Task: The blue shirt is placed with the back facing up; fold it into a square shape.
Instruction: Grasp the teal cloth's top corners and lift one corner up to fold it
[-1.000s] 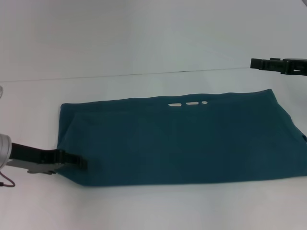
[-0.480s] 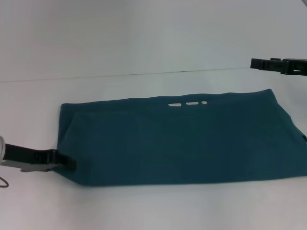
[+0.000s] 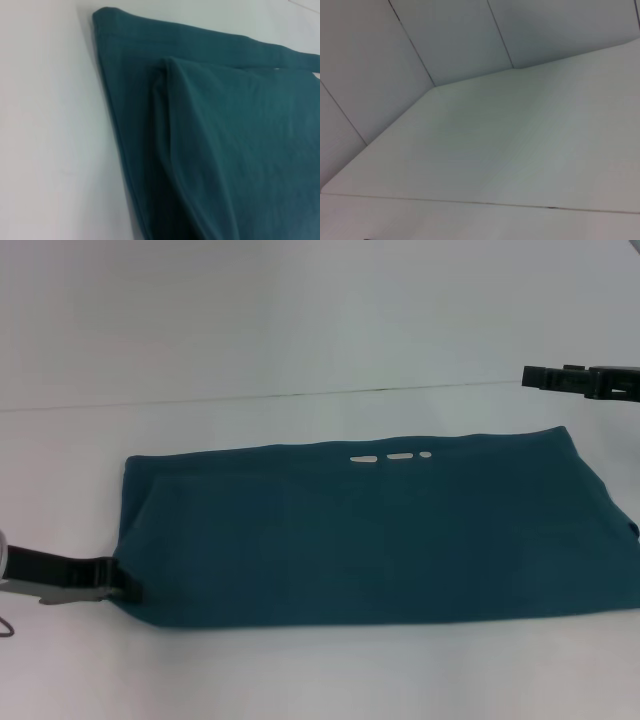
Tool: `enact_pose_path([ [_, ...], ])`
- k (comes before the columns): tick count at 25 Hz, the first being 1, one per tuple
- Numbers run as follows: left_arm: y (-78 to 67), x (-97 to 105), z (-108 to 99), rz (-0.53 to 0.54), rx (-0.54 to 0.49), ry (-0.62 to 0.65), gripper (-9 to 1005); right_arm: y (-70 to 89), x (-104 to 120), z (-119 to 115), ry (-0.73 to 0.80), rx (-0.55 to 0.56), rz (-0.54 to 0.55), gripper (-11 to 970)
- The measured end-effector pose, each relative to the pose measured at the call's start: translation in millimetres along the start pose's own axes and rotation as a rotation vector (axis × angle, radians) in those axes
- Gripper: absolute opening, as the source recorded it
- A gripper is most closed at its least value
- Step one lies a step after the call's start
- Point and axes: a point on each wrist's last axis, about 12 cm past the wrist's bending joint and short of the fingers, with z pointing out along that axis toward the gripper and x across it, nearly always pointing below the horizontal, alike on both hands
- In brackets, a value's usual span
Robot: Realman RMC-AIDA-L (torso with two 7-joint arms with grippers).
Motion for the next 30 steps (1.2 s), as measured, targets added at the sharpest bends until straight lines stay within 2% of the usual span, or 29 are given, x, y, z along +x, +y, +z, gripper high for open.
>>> enact_pose_path([
  [6, 9.8, 8.0, -5.6, -0.023, -0.007, -0.017, 8, 0.8, 3.0, 1.6, 0.001, 0.000, 0.005, 807],
  [11, 18.9, 13.8, -13.5, -0.039, -0.019, -0.046, 8, 4.4, 8.3, 6.3, 0.008, -0.009, 0.002, 805],
  [19, 51.2, 29.4, -43.6, -0.099, -0.033, -0.150, 9, 15.5, 19.2, 18.7, 0.024, -0.040, -0.007, 801],
  [25, 67.6, 40.2, -60.7, -0.131, -0.047, -0.211, 9, 28.8, 36.9, 35.5, 0.014, -0.058, -0.051, 546],
  [30, 65.0, 44.0, -69.5, -0.111, 0.023, -0.244, 8, 46.2, 59.8, 65.8, 0.038, -0.082, -0.087, 359],
])
